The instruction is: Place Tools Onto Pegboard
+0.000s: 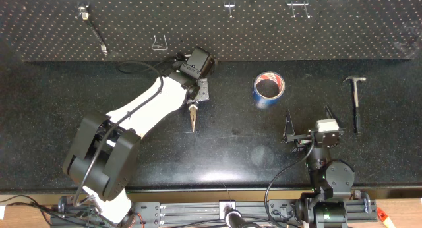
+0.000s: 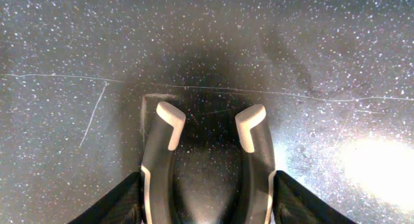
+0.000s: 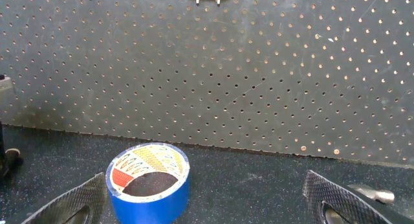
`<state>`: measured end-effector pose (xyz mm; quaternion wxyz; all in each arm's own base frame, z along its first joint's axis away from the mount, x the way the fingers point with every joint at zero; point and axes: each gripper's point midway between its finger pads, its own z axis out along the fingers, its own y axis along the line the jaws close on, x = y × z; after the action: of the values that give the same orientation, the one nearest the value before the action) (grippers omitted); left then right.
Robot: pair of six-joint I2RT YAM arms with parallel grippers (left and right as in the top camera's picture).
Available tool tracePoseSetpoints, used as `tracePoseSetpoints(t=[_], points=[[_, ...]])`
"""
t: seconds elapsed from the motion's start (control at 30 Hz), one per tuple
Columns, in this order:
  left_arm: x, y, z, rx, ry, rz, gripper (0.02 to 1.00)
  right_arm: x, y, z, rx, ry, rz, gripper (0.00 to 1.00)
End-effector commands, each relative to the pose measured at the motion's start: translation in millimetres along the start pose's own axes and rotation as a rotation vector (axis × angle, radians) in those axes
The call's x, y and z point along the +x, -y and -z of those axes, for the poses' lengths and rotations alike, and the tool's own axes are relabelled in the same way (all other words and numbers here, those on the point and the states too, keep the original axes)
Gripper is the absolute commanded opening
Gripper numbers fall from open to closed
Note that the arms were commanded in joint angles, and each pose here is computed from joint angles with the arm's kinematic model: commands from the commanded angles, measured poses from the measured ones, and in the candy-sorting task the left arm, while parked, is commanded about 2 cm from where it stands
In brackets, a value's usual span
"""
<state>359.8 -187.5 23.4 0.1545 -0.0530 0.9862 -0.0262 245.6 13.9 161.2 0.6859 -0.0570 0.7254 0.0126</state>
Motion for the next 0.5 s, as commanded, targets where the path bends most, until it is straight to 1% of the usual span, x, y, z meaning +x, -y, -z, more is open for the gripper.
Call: tracePoseSetpoints(t=[0.03, 0.13, 0.17, 0.27, 0.43, 0.47, 0.5], points=[[4.6, 0.3, -7.3, -0.007, -0.018, 0.012, 0.544, 0.7, -4.1, 0.1, -0.019, 0.002, 0.011, 0.98], [4.6, 0.3, -7.3, -0.007, -0.018, 0.012, 0.533, 0.7, -4.1, 0.1, -0.019, 0.002, 0.011, 0.982], [4.6, 0.3, -7.3, -0.007, -0.018, 0.012, 0.483, 0.8, -4.1, 0.1, -0.019, 0.002, 0.011, 0.982], [4.5, 0.2, -7.3, -0.008, -0.017, 0.012, 0.439, 0.7, -4.1, 0.1, -0.019, 0.002, 0.011, 0.982], [4.5, 0.2, -7.3, -0.008, -0.017, 0.011, 0.417, 0.7, -4.1, 0.1, -0.019, 0.002, 0.011, 0.98], [4.5, 0.2, -7.3, -0.008, -0.017, 0.011, 0.371, 0.7, -4.1, 0.1, -0.019, 0.002, 0.011, 0.98], [4.5, 0.3, -7.3, -0.007, -0.017, 0.012, 0.301, 0.7, -4.1, 0.1, -0.019, 0.002, 0.011, 0.982]])
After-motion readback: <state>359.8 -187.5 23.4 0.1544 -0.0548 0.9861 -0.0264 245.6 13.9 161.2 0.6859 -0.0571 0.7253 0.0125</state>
